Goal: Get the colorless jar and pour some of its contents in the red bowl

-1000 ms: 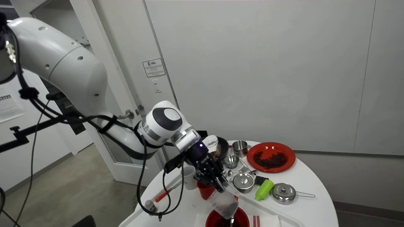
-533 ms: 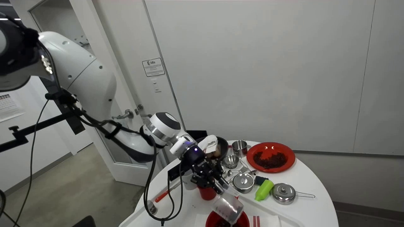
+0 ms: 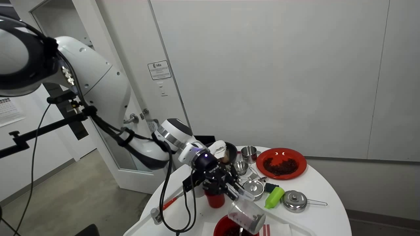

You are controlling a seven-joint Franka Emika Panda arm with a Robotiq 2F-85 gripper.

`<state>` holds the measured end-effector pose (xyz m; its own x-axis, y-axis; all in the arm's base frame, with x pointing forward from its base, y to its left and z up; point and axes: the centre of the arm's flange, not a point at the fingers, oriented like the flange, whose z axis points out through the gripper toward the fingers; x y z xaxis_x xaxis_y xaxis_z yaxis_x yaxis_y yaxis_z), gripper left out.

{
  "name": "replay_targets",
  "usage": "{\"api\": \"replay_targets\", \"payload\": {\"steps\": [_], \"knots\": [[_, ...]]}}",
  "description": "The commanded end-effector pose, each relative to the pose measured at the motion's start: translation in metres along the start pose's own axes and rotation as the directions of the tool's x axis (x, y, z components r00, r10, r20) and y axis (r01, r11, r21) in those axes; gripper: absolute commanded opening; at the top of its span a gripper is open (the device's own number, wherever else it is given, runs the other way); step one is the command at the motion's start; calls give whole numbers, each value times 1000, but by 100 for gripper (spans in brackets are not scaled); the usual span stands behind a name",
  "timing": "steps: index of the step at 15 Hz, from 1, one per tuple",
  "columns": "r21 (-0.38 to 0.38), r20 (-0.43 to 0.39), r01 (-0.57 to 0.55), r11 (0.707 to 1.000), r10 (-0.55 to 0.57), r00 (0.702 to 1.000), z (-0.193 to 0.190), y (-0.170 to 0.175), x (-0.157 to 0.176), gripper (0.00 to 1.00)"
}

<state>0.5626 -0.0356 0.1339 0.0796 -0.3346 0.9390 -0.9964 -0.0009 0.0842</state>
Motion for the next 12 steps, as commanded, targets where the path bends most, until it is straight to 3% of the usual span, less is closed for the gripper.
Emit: {"api": "replay_targets", "payload": {"steps": [1,6,12], "knots": [[2,-118,-48,999,48,992,1,-9,-7,11],[8,-259,-67,998,67,964,-3,-11,-15,11],[23,-342,-95,995,97,935,-9,-18,-16,11]]}}
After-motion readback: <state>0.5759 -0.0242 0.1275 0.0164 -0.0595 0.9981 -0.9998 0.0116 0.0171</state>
